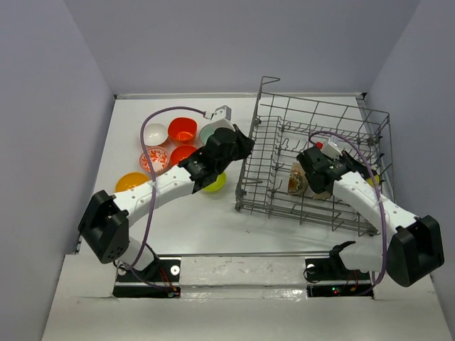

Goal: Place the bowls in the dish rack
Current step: Insert the bowl into the dish rack.

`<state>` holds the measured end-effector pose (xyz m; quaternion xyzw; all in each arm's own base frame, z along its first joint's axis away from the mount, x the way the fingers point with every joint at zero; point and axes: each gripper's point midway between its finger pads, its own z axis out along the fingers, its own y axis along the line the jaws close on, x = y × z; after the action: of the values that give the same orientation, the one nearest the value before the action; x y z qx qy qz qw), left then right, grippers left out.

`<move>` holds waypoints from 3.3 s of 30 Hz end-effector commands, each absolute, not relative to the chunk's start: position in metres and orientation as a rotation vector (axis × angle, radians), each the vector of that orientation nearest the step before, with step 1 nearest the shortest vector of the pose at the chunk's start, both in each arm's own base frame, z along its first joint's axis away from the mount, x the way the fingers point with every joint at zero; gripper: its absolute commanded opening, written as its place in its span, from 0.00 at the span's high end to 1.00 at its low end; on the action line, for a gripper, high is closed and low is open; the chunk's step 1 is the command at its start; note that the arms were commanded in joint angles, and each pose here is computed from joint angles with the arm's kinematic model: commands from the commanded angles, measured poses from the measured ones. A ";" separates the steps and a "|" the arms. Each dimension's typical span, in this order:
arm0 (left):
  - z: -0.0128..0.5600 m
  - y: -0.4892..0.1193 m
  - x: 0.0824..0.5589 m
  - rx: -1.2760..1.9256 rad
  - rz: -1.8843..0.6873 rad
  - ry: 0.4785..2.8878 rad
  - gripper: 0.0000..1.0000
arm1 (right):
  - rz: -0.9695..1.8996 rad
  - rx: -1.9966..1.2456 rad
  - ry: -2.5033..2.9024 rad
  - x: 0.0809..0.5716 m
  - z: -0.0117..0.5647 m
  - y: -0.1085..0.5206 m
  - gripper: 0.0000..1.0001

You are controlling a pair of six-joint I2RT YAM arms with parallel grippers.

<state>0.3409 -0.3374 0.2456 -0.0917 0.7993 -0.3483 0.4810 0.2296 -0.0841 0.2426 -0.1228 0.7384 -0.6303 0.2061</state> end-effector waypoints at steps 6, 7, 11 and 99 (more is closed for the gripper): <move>0.281 -0.278 0.349 -0.455 -0.792 1.784 1.00 | -1.957 -0.237 1.881 0.228 0.275 -0.087 0.99; 0.283 -0.279 0.349 -0.445 -0.799 1.781 1.00 | -1.959 -0.240 1.882 0.229 0.275 -0.086 0.99; 0.286 -0.288 0.345 -0.394 -0.846 1.784 1.00 | -1.952 -0.225 1.878 0.234 0.274 -0.084 0.99; 0.375 -0.267 0.304 -0.147 -0.928 1.560 0.16 | -1.727 -0.317 2.131 0.290 0.194 -0.053 0.61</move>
<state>0.3069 -0.2753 0.3570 -0.0594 0.7012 -0.3960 0.5899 0.2846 -0.0574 0.1912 -0.1322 0.7477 -0.6276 0.1718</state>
